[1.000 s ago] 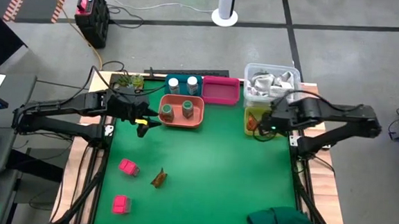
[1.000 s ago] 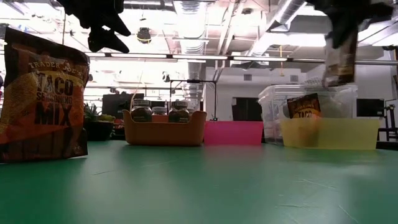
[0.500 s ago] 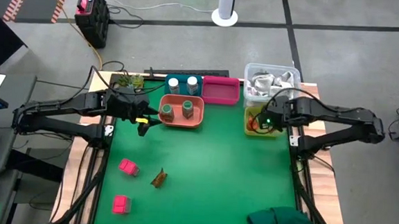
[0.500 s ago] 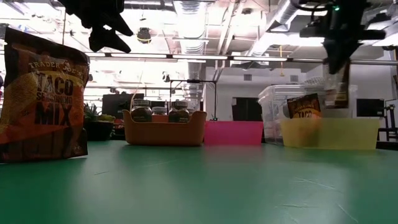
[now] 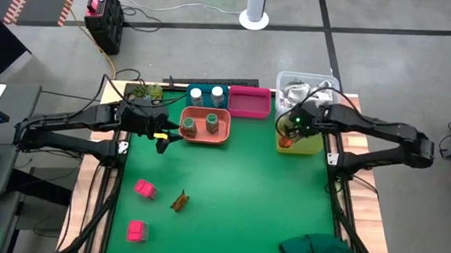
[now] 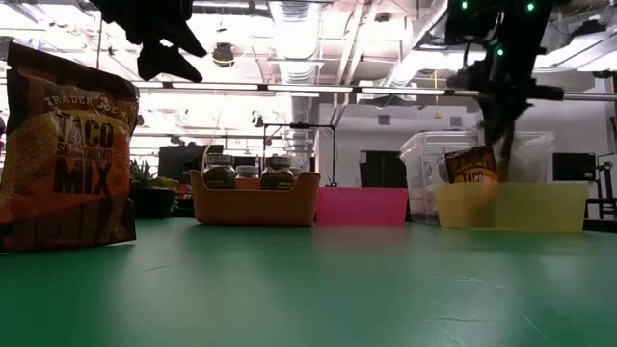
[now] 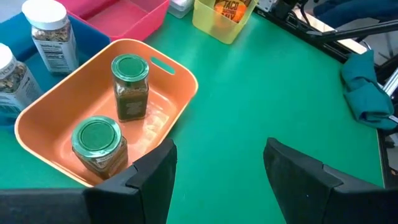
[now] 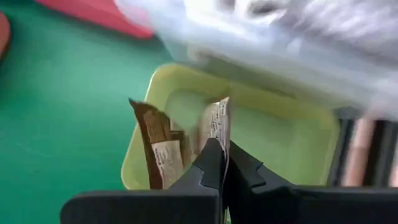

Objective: Sort spices by type
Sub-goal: Put the top orange seasoning pack into the yellow bin, then put the orange seasoning pack into the yellow bin

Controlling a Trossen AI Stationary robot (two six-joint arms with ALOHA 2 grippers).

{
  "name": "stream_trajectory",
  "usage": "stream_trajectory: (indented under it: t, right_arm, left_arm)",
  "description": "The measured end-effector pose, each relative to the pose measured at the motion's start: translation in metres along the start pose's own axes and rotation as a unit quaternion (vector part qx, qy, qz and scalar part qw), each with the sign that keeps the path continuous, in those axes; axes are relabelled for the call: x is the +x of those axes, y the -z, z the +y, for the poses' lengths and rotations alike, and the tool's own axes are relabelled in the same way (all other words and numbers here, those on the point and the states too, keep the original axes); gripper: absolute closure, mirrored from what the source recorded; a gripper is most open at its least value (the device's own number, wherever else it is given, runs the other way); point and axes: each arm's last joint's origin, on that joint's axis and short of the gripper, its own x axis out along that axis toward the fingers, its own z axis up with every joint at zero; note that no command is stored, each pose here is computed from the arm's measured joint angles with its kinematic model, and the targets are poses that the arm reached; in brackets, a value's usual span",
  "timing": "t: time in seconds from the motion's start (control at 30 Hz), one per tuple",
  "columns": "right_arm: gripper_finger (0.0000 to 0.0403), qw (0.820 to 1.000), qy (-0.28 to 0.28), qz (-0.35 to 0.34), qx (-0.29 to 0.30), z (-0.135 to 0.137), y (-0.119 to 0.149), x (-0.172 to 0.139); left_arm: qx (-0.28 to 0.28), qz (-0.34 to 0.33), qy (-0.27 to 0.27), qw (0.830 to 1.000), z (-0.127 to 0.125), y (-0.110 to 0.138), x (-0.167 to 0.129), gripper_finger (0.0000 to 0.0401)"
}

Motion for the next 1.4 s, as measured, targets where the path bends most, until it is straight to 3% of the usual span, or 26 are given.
stream_trajectory:
  t: [0.57, 1.07, 1.3, 1.4]
  right_arm:
    - [0.0358, 0.999, 0.006, 0.030, 0.012, -0.004, 0.024, 0.041]
    - [0.0235, 0.999, -0.006, 0.045, 0.015, -0.003, 0.026, 0.043]
    - [0.0179, 0.999, -0.007, 0.046, 0.002, -0.003, 0.014, 0.020]
    - [0.0166, 0.999, -0.010, 0.046, -0.004, -0.001, 0.009, 0.004]
  left_arm:
    - [-0.034, -0.006, -0.012, 0.999, 0.004, -0.002, 0.000, 0.0173]
    - [-0.033, -0.006, -0.012, 0.999, 0.004, -0.002, 0.000, 0.0173]
    - [-0.031, -0.004, -0.009, 0.999, 0.004, -0.001, 0.000, 0.0173]
    - [-0.029, 0.008, 0.018, 0.999, 0.002, -0.001, 0.000, 0.0173]
